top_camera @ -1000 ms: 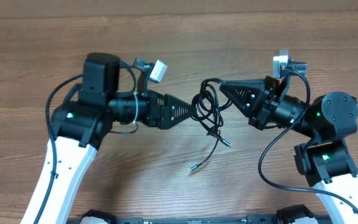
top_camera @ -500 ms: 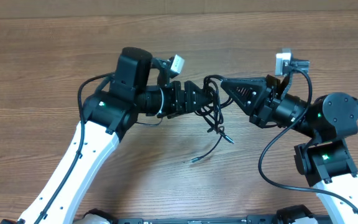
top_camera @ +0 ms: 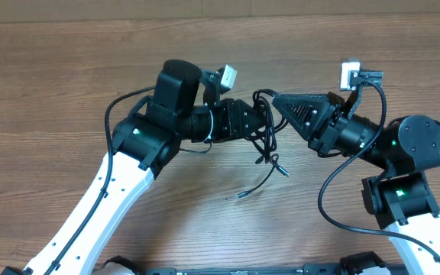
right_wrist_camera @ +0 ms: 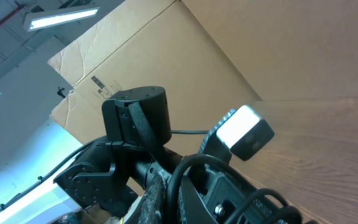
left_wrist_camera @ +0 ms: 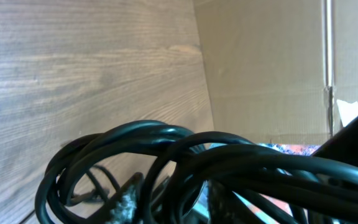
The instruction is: Untangle cables
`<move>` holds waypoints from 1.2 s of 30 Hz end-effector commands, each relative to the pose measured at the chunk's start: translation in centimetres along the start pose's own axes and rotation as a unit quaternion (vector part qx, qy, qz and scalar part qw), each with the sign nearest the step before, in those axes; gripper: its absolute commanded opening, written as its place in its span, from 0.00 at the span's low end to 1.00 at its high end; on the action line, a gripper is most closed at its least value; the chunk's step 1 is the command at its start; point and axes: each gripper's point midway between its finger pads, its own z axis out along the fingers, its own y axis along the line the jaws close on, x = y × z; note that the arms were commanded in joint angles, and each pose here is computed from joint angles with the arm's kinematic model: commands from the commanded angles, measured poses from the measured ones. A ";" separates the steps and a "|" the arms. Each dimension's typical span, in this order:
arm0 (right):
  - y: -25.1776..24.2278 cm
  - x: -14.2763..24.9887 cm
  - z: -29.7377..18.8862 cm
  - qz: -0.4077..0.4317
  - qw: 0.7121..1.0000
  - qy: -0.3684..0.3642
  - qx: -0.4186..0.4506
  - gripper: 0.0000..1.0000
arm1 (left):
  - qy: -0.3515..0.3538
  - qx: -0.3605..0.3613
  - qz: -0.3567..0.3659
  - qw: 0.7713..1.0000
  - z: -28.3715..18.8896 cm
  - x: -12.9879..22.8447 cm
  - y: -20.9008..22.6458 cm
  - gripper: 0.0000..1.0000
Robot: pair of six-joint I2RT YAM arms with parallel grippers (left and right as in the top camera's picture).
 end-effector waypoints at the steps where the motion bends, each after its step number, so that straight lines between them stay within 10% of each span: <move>1: 0.1 -0.2 -0.2 0.003 1.000 -0.002 0.006 0.04 | -0.005 0.022 0.021 1.000 0.1 -0.5 -1.3 0.16; 2: -0.2 0.1 -0.2 0.007 1.000 0.003 0.012 0.04 | -0.006 0.022 0.022 0.999 0.1 -0.5 -1.3 0.04; 14: -4.5 4.6 -1.0 -0.003 0.993 0.082 0.086 0.09 | -0.039 -0.029 0.167 0.985 -1.0 -2.4 1.3 0.04; 17: -5.3 6.0 -1.4 -0.015 0.989 0.107 0.100 0.93 | -0.040 -0.035 0.213 0.976 -1.3 -2.5 1.5 0.04; 18: -5.5 6.3 -1.5 -0.019 0.988 0.113 0.103 1.00 | -0.040 -0.036 0.223 0.973 -1.3 -2.6 1.5 0.04; 36: -10.6 7.5 -3.7 -0.095 0.958 0.137 0.233 1.00 | 0.025 0.058 0.428 0.902 -1.4 1.0 -0.5 0.04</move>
